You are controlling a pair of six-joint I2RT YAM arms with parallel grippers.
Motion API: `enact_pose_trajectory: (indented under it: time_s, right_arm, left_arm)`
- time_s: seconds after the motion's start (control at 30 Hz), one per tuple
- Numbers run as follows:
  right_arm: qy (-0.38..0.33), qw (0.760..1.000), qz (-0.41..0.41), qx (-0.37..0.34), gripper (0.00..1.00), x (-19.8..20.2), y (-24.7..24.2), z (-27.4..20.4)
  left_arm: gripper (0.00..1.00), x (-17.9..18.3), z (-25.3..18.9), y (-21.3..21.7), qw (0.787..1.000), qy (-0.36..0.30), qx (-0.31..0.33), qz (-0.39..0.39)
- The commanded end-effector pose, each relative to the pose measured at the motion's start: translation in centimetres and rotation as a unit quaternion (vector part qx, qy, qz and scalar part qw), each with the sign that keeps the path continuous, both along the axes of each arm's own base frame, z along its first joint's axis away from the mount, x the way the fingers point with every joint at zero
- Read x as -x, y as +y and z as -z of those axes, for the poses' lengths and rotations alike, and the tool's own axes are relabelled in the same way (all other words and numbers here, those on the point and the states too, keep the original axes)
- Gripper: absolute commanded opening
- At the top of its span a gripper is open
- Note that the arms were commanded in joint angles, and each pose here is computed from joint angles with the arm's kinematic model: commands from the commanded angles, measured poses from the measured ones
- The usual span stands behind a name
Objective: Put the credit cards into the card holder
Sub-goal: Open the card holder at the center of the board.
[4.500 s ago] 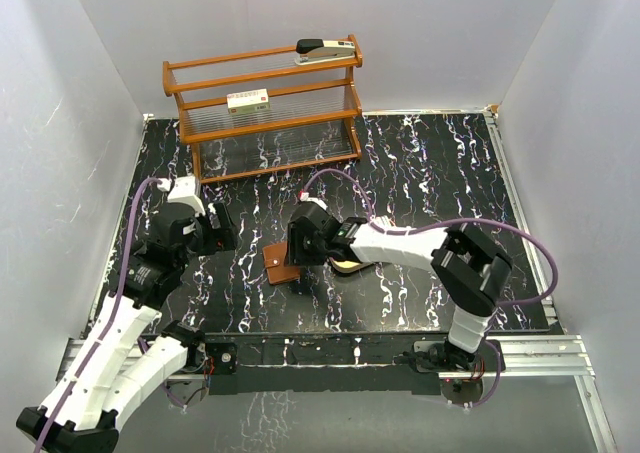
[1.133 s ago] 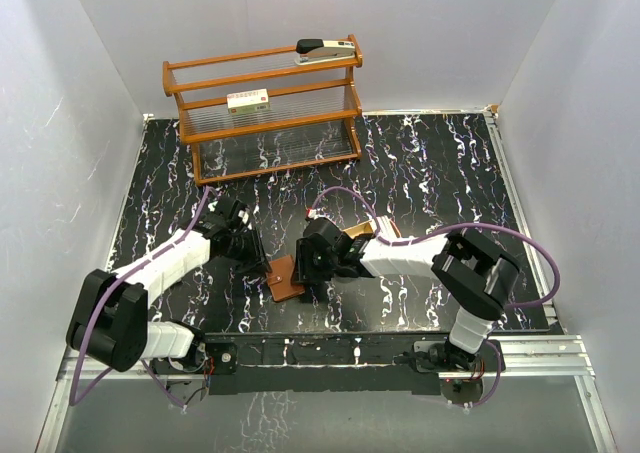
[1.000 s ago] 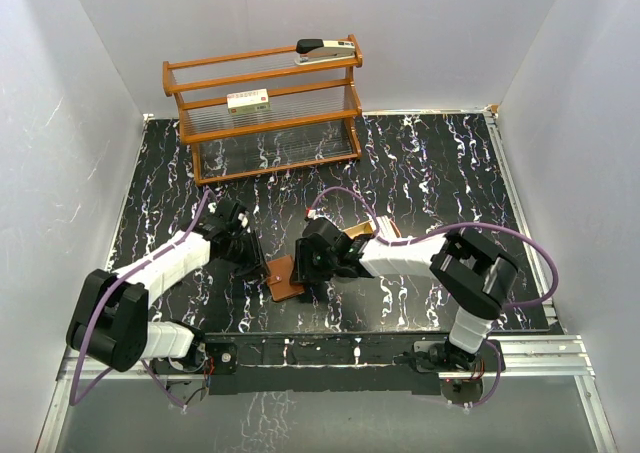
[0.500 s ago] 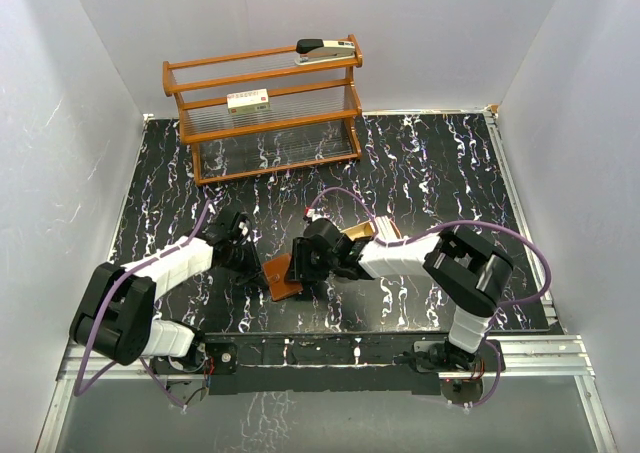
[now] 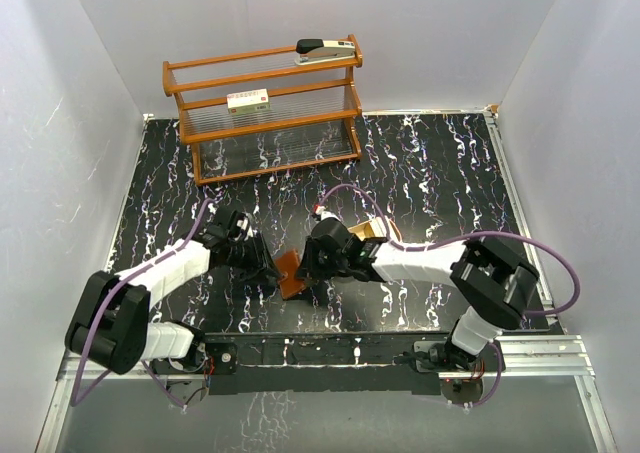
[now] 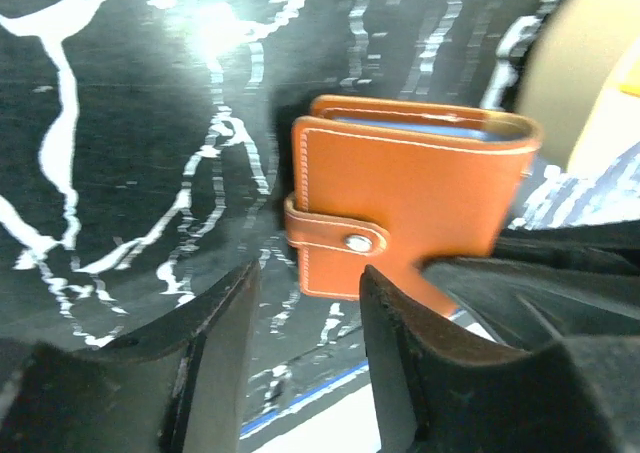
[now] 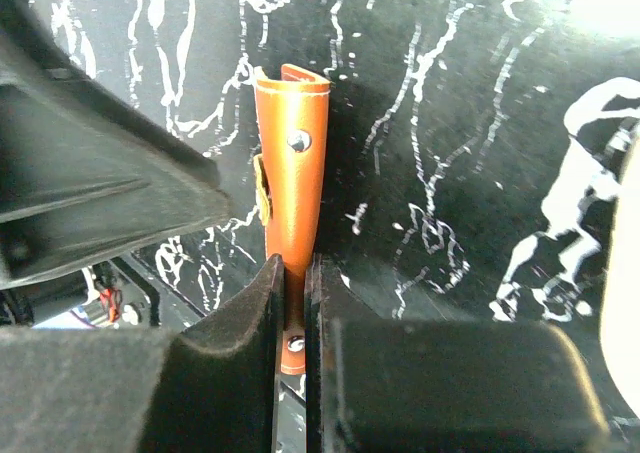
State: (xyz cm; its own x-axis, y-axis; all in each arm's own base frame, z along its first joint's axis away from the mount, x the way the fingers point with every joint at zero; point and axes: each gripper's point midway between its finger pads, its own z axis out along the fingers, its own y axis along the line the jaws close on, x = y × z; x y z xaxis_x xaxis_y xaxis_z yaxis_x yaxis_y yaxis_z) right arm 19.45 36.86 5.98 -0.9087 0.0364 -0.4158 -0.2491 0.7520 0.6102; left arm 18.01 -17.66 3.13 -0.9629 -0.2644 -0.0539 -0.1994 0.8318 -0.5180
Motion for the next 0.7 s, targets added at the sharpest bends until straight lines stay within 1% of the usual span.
enact_pose_trajectory:
  time_s: [0.0,0.1,0.13,0.3,0.47,0.53,0.67]
  right_arm:
    - [-0.03,0.997,0.036,0.054,0.0,-1.4,-1.8,-2.0]
    - [-0.044,0.994,0.036,0.088,0.0,-1.7,-2.9,-2.3]
    - [-0.047,0.994,0.037,0.088,0.0,-1.7,-2.9,-2.6]
    - [-0.063,0.995,0.032,0.068,0.0,-1.7,-2.3,-4.4]
    - [-0.07,0.996,0.026,0.056,0.0,-1.4,-1.5,-5.3]
    - [-0.074,0.996,0.022,0.049,0.0,-1.4,-1.1,-5.6]
    - [-0.08,0.996,0.023,0.043,0.0,-1.3,-0.7,-6.2]
  left_arm:
    - [0.46,-1.6,-5.1,-2.7,0.994,-0.06,0.09,0.023]
    - [0.49,-2.1,-6.5,-3.7,0.99,-0.075,0.118,0.034]
    - [0.5,-2.2,-6.6,-3.8,0.989,-0.077,0.125,0.037]
    - [0.52,-2.1,-6.2,-4.7,0.984,-0.071,0.152,0.054]
    - [0.53,-1.6,-5.2,-5.8,0.979,-0.041,0.188,0.066]
    - [0.54,-1.6,-4.8,-5.8,0.979,-0.04,0.188,0.066]
    - [0.54,-1.2,-3.0,-5.6,0.982,-0.017,0.178,0.063]
